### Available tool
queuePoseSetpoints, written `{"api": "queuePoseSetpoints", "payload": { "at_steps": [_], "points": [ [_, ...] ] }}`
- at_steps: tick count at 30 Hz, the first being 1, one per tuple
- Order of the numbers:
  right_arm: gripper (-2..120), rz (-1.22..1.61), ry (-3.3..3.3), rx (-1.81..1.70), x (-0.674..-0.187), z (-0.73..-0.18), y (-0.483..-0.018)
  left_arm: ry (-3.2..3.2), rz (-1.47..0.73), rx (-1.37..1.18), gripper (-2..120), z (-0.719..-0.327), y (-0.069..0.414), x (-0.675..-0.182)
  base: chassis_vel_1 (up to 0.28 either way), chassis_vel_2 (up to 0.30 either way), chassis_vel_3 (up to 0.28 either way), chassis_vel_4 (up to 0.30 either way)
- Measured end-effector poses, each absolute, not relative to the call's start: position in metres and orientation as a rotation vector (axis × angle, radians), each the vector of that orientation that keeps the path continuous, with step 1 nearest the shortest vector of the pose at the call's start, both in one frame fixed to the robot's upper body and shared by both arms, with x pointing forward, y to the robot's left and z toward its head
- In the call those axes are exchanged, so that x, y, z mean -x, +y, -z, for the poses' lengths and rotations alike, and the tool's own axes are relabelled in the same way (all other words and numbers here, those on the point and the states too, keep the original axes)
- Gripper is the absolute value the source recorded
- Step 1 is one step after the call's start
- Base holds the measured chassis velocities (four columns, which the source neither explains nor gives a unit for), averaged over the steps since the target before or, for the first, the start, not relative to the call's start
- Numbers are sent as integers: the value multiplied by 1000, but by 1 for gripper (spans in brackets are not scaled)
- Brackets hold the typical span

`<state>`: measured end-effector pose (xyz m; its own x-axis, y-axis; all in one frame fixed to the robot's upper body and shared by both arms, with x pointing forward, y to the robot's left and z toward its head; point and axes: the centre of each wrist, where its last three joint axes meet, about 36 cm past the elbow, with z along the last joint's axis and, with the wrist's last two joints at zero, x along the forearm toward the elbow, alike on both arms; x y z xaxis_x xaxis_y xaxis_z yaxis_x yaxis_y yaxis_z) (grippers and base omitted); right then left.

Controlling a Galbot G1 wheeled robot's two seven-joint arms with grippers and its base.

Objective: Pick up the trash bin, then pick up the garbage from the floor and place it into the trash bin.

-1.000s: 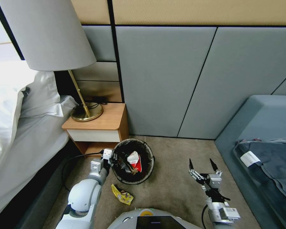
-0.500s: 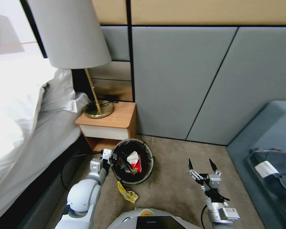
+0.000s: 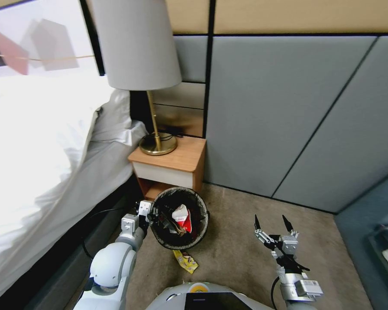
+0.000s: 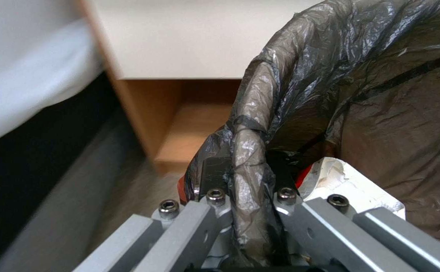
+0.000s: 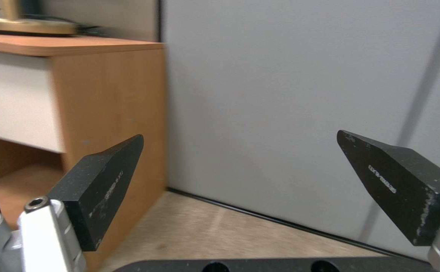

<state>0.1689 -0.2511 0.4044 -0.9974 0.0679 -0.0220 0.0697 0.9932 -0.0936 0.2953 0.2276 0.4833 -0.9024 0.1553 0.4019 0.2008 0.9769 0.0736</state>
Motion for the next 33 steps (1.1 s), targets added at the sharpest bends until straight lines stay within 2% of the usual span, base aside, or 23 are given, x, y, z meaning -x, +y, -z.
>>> {"api": "queuePoseSetpoints", "payload": {
  "at_steps": [33],
  "points": [
    [100, 139, 3136, -116, -169, -399, -248, -2721, 155, 255, 1, -482, 229, -296, 80, 85, 79, 81]
  ]
}}
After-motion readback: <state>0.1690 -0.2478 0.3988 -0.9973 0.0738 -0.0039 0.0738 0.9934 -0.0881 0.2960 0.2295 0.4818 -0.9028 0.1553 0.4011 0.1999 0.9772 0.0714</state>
